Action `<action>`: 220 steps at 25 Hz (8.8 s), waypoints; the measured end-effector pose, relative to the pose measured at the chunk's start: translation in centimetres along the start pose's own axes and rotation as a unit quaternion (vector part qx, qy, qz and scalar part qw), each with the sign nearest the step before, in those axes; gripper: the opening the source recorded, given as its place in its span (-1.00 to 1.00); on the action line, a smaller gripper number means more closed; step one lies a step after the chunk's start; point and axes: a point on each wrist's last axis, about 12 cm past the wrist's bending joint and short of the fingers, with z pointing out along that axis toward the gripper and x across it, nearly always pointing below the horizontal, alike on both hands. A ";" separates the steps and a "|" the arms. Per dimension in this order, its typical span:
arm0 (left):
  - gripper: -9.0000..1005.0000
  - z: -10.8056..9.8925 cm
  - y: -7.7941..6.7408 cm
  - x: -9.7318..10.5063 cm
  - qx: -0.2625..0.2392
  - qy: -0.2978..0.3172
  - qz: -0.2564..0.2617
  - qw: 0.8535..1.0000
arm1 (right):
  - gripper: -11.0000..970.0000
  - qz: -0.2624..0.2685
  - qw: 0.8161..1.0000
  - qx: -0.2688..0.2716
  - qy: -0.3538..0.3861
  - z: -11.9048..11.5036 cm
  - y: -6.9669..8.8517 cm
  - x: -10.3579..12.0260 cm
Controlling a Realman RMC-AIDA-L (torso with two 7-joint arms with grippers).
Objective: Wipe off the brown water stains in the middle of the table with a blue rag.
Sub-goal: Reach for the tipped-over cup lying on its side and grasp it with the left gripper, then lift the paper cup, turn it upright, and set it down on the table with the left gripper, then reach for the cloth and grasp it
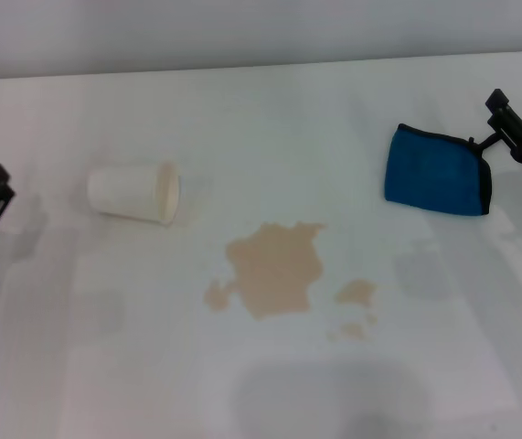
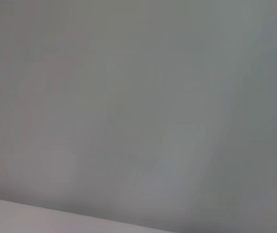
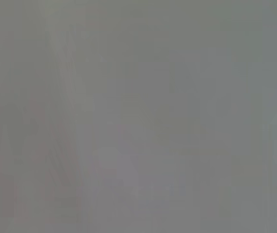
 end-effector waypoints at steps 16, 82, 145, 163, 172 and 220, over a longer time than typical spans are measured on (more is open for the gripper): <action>0.77 1.4 -1.3 -0.5 0.040 0.000 0.006 0.999 | 0.72 0.002 1.000 0.006 0.003 -0.3 -0.2 0.2; 0.76 14.6 -4.5 -16.1 0.459 0.262 0.569 0.630 | 0.71 -0.022 0.998 0.031 0.052 2.7 -1.0 0.0; 0.20 13.4 -5.1 -12.4 0.378 0.094 0.420 0.820 | 0.71 -0.026 0.998 0.029 0.045 3.0 -1.1 -0.4; 0.13 4.1 -3.3 -2.3 0.139 -0.022 0.179 0.974 | 0.71 -0.033 0.999 0.021 0.031 4.0 -0.8 -1.2; 0.12 2.6 -3.3 0.4 0.082 0.044 0.116 0.989 | 0.71 -0.028 0.999 0.031 0.027 3.8 -1.1 -1.2; 0.57 -1.6 -3.4 3.1 0.040 0.073 0.041 0.996 | 0.71 -0.013 0.998 0.050 0.027 2.7 -1.6 -0.8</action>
